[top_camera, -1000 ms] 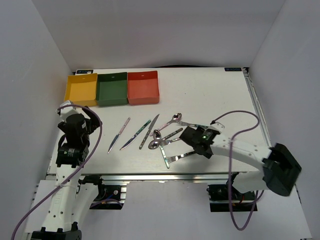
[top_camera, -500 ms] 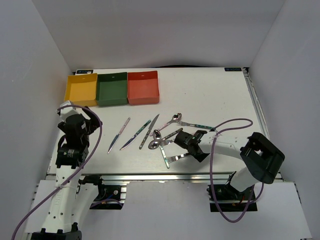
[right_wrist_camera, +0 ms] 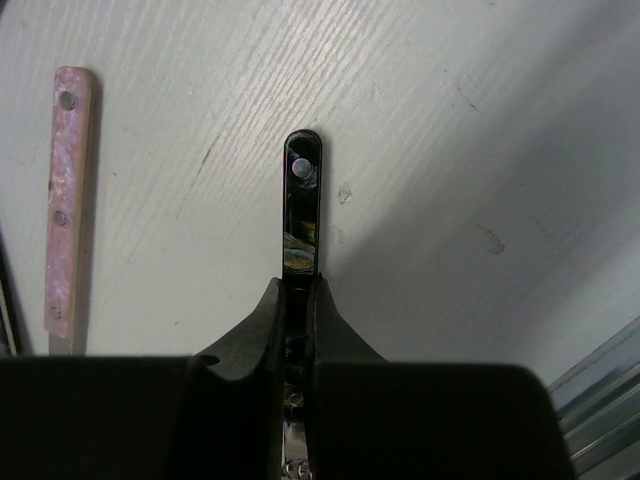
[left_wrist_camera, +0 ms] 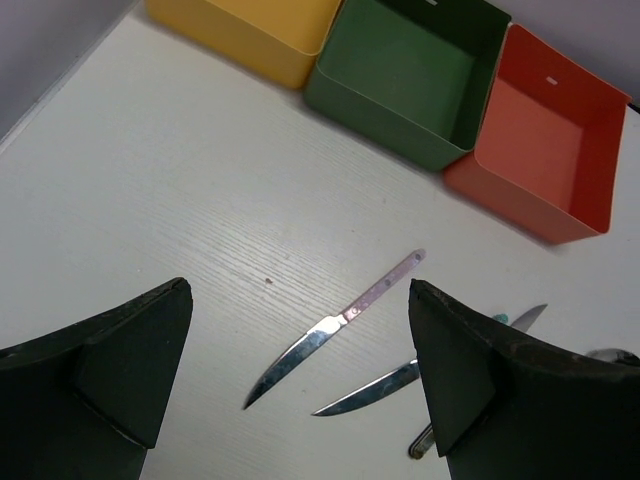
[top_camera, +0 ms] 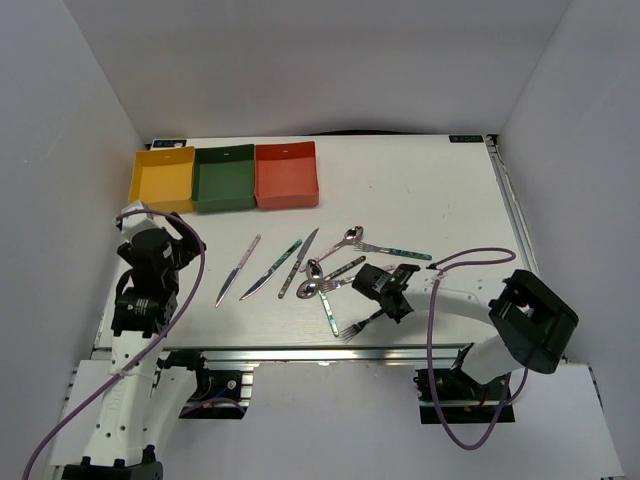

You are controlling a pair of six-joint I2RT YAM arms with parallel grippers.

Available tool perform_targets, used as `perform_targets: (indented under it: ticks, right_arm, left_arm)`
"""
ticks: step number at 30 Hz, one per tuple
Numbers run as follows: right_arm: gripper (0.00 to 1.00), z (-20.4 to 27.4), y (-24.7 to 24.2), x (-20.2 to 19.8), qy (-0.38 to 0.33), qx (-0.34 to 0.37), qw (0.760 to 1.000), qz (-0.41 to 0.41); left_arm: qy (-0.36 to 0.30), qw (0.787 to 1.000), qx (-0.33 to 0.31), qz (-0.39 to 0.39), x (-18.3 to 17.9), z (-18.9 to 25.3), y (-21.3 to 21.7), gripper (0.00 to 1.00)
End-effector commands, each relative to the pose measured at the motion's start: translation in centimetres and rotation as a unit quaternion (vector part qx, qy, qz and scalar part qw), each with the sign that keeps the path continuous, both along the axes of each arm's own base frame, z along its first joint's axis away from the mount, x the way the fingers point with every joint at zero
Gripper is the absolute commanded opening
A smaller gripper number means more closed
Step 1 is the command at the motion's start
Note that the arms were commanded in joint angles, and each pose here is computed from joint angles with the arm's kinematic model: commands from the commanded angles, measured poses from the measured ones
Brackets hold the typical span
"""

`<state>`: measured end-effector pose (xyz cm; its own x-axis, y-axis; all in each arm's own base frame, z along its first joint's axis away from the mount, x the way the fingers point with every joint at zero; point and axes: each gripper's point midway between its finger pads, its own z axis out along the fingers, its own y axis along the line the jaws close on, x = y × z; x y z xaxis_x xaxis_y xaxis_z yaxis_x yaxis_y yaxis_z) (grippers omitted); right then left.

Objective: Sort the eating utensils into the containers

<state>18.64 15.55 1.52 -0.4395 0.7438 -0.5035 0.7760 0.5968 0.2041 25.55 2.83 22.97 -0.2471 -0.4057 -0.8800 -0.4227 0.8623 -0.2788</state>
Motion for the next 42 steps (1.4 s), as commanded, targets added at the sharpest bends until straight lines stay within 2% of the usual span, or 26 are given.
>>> perform_targets:
  ticks: [1, 3, 4, 6, 7, 8, 9, 10, 12, 13, 14, 15, 16, 17, 18, 22, 28, 29, 32, 35, 36, 37, 39, 40, 41, 42]
  right_arm:
    - [0.0, 1.2, 0.2, 0.2, -0.019, 0.023, 0.999, -0.016]
    - [0.0, 3.6, 1.2, 1.3, -0.048, 0.033, 0.998, 0.017]
    - [0.0, 4.4, 1.8, 1.5, -0.059, 0.034, 0.997, 0.038]
    - [0.0, 6.8, 3.2, 2.4, -0.096, 0.034, 0.99, 0.098]
    - [0.0, 8.2, 4.4, 2.9, -0.114, 0.041, 0.984, 0.129]
    - [0.0, 9.7, 5.2, 3.3, -0.136, 0.052, 0.977, 0.155]
    - [0.0, 10.6, 5.7, 3.4, -0.145, 0.031, 0.966, 0.212]
    - [0.0, 12.1, 7.4, 4.0, -0.173, 0.058, 0.955, 0.233]
    - [0.0, 14.6, 8.1, 4.2, -0.204, 0.062, 0.937, 0.278]
    - [0.0, 16.1, 9.3, 4.5, -0.227, 0.082, 0.924, 0.296]
    - [0.0, 17.7, 9.8, 4.5, -0.245, 0.094, 0.914, 0.308]
    - [0.0, 18.6, 10.1, 4.4, -0.255, 0.087, 0.903, 0.334]
    - [0.0, 19.8, 11.0, 4.3, -0.27, 0.1, 0.892, 0.347]
    - [0.0, 21.1, 11.4, 4.2, -0.284, 0.107, 0.884, 0.356]
    - [0.0, 21.7, 11.7, 4.1, -0.292, 0.102, 0.876, 0.37]
    - [0.0, 23.1, 12.8, 3.4, -0.3, 0.106, 0.857, 0.405]
    - [0.0, 24.0, 13.7, 2.4, -0.316, 0.126, 0.836, 0.431]
    - [0.0, 23.8, 13.7, 2.4, -0.313, 0.126, 0.836, 0.433]
    - [0.0, 23.3, 14.1, 2.2, -0.307, 0.127, 0.835, 0.439]
    - [0.0, 22.8, 14.6, 2.3, -0.3, 0.122, 0.837, 0.441]
    - [0.0, 22.6, 14.7, 2.3, -0.296, 0.121, 0.838, 0.442]
    - [0.0, 22.4, 14.8, 2.4, -0.294, 0.119, 0.839, 0.443]
    - [0.0, 22.5, 14.7, 2.4, -0.296, 0.12, 0.839, 0.44]
    - [0.03, 22.5, 14.5, 2.6, -0.298, 0.117, 0.841, 0.435]
    - [0.57, 23.0, 14.0, 2.7, -0.305, 0.115, 0.843, 0.429]
    - [0.89, 23.2, 12.5, 2.9, -0.306, 0.099, 0.853, 0.411]
  left_arm:
    - [-0.016, 0.999, -0.009, -0.05, 0.3, 0.8, -1.8, 0.98]
    - [-0.03, 0.994, -0.019, -0.105, 0.7, 1.3, -3.7, 0.98]
    - [-0.042, 0.981, -0.048, -0.185, 0.8, 1.9, -6.7, 0.98]
    - [-0.028, 0.951, -0.111, -0.288, 0.7, 1.4, -11.1, 0.98]
    - [-0.042, 0.905, -0.163, -0.391, -0.3, 2.6, -15.1, 0.98]
    - [-0.041, 0.876, -0.222, -0.425, -0.9, 3.1, -17.2, 0.98]
    - [-0.041, 0.851, -0.254, -0.457, -1.4, 3.2, -18.8, 0.98]
    - [-0.064, 0.825, -0.259, -0.499, -2.2, 3.9, -21.1, 0.98]
    - [-0.053, 0.822, -0.249, -0.509, -2.6, 3.4, -23.2, 0.98]
    - [-0.042, 0.799, -0.249, -0.546, -4.2, 3.4, -25.9, 0.98]
    - [-0.035, 0.795, -0.25, -0.551, -4.5, 3.3, -27.2, 0.98]
    - [0.0, 0.778, -0.25, -0.576, -5.8, 1.7, -29.8, 0.96]
    - [0.013, 0.782, -0.242, -0.574, -5.8, 0.8, -30.7, 0.95]
    - [0.011, 0.797, -0.221, -0.562, -5.1, 0.6, -31.3, 0.95]
    - [0.038, 0.794, -0.211, -0.568, -5.6, -1.0, -32.7, 0.94]
    - [0.057, 0.795, -0.21, -0.567, -5.3, -2.9, -34.6, 0.9]
    - [0.05, 0.782, -0.222, -0.58, -5.1, -3.4, -36.5, 0.75]
    - [0.048, 0.781, -0.224, -0.581, -5.1, -3.3, -36.6, 0.67]
    - [0.035, 0.773, -0.232, -0.589, -5.1, -2.5, -37.0, 0.56]
    - [0.027, 0.769, -0.234, -0.594, -5.1, -2.1, -37.3, 0.3]
    - [0.027, 0.769, -0.232, -0.595, -5.0, -2.1, -37.3, 0.11]
    - [0.025, 0.771, -0.228, -0.595, -4.9, -2.0, -37.3, 0.03]
    - [0.033, 0.785, -0.215, -0.581, -4.2, -2.7, -37.2, 0.0]
    - [0.031, 0.792, -0.212, -0.572, -3.8, -2.8, -37.0, 0.0]
    - [0.025, 0.812, -0.208, -0.545, -2.7, -3.1, -36.5, 0.0]
    - [0.024, 0.825, -0.206, -0.526, -2.0, -3.3, -36.0, 0.0]
